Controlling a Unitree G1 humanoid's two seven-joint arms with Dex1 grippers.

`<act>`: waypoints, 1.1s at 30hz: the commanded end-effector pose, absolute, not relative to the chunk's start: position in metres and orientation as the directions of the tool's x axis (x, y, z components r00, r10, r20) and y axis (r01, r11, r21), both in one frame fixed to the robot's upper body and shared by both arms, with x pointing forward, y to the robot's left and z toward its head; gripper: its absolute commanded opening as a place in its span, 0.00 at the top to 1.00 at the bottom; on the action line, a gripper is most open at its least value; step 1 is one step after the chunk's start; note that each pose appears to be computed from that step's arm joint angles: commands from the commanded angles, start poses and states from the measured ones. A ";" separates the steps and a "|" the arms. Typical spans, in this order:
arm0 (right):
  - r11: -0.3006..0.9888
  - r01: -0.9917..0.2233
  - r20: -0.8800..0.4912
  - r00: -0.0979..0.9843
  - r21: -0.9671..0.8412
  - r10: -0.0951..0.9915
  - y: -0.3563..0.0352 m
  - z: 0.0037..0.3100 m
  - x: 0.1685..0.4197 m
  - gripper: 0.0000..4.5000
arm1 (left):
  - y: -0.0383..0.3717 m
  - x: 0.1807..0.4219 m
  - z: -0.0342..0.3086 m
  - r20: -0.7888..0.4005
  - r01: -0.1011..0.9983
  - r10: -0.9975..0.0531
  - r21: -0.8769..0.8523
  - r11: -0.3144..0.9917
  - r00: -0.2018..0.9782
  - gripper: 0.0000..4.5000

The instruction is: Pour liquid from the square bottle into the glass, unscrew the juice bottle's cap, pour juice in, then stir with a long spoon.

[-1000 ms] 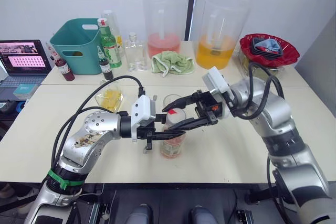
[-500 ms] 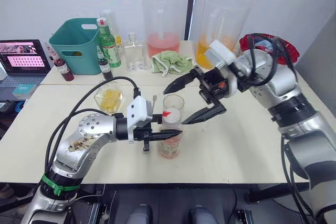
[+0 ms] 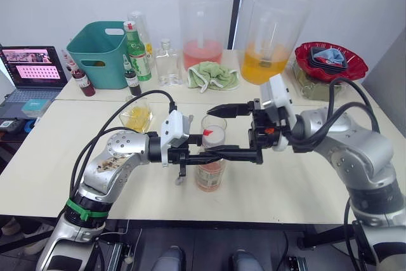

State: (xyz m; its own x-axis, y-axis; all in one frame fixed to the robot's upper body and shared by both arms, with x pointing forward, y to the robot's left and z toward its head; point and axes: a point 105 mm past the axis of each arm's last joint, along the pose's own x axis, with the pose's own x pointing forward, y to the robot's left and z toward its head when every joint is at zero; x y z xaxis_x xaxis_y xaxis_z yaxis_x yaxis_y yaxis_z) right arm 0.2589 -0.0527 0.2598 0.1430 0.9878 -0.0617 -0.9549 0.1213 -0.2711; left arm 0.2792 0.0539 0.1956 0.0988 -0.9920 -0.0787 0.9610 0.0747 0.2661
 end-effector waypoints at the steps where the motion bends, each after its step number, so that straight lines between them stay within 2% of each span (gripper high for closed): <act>1: 0.194 -0.933 -0.028 0.212 -0.303 0.977 -0.053 0.269 0.255 0.00 | 0.051 0.281 0.180 -0.133 0.970 -0.987 0.239 0.053 0.087 0.71; 8: 0.231 -0.927 -0.054 0.257 -0.297 0.965 -0.055 0.265 0.258 0.00 | 0.050 0.282 0.181 -0.136 0.969 -0.987 0.245 0.046 0.081 0.71; 11: 0.233 -0.929 -0.056 0.259 -0.286 0.964 -0.054 0.264 0.260 0.17 | 0.052 0.282 0.182 -0.135 0.967 -0.987 0.247 0.056 0.091 0.71; 15: 0.205 -0.937 -0.082 0.237 -0.281 0.968 -0.052 0.260 0.258 0.49 | 0.053 0.281 0.182 -0.135 0.966 -0.985 0.249 0.068 0.104 0.71; 17: 0.193 -0.941 -0.090 0.226 -0.278 0.970 -0.051 0.259 0.259 0.62 | 0.054 0.281 0.182 -0.134 0.965 -0.985 0.250 0.077 0.113 0.71; 23: 0.149 -0.949 -0.122 0.188 -0.277 0.975 -0.051 0.254 0.260 0.63 | 0.058 0.280 0.182 -0.137 0.963 -0.982 0.252 0.095 0.133 0.71; 26: 0.097 -0.958 -0.131 0.136 -0.268 0.982 -0.050 0.253 0.258 0.63 | 0.060 0.280 0.182 -0.140 0.961 -0.979 0.254 0.106 0.145 0.71; 31: -0.074 -0.957 -0.153 -0.032 -0.279 0.988 -0.048 0.250 0.252 0.63 | 0.062 0.280 0.182 -0.142 0.960 -0.978 0.254 0.116 0.156 0.71; 33: -0.174 -0.945 -0.170 -0.130 -0.277 0.977 -0.053 0.247 0.254 0.63 | 0.062 0.279 0.182 -0.143 0.960 -0.977 0.254 0.117 0.157 0.71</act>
State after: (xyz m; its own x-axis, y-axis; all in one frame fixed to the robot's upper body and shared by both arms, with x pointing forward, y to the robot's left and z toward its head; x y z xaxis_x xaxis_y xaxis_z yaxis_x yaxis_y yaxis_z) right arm 0.2602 -0.0519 0.2531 -0.0173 0.9909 -0.1337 -0.9585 -0.0545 -0.2799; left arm 0.2737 0.0565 0.1969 0.1171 -0.9896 -0.0832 0.9520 0.0881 0.2930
